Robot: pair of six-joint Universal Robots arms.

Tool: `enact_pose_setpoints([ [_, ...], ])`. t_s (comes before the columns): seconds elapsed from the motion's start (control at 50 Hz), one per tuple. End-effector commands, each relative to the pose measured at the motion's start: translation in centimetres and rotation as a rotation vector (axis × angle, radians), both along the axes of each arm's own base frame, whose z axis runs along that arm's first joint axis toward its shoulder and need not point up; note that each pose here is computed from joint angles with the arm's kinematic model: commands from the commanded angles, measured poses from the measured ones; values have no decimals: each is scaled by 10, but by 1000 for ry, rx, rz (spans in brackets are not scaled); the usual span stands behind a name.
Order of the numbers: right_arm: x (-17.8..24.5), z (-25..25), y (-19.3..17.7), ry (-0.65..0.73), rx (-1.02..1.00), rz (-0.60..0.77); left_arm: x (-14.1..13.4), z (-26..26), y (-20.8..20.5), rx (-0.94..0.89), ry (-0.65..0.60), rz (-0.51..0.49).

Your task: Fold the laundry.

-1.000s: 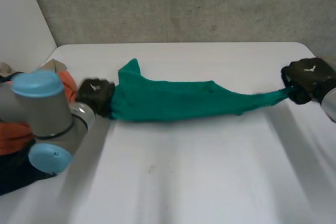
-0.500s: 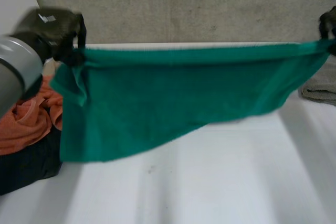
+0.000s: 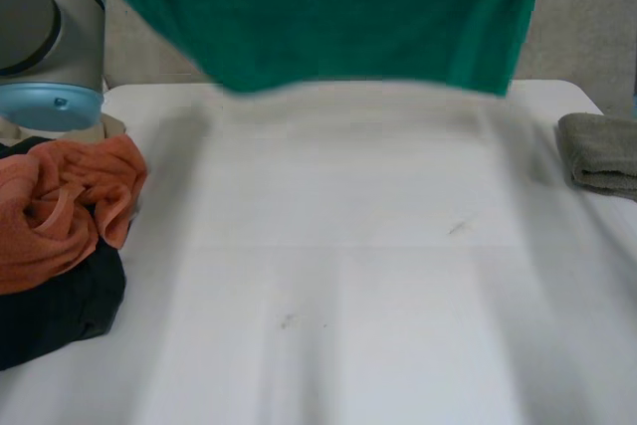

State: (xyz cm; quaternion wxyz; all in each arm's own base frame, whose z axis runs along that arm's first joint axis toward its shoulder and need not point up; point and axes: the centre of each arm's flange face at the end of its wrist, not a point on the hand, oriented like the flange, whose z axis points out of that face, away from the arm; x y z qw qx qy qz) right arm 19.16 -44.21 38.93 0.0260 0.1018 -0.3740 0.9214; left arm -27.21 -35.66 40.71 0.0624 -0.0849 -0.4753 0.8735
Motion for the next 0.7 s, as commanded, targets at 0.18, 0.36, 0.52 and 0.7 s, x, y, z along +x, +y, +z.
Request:
enact_pose_setpoints([
  [0.18,-5,-130,23,220,573,111,14,-149,36,503,-263,-30],
  [0.36,-10,-237,48,445,853,82,14,-255,47,661,-416,-49],
  [0.52,-19,-261,55,474,979,58,12,-262,55,594,-484,-7],
  [0.7,-26,-254,57,440,967,44,31,-241,79,621,-475,28],
])
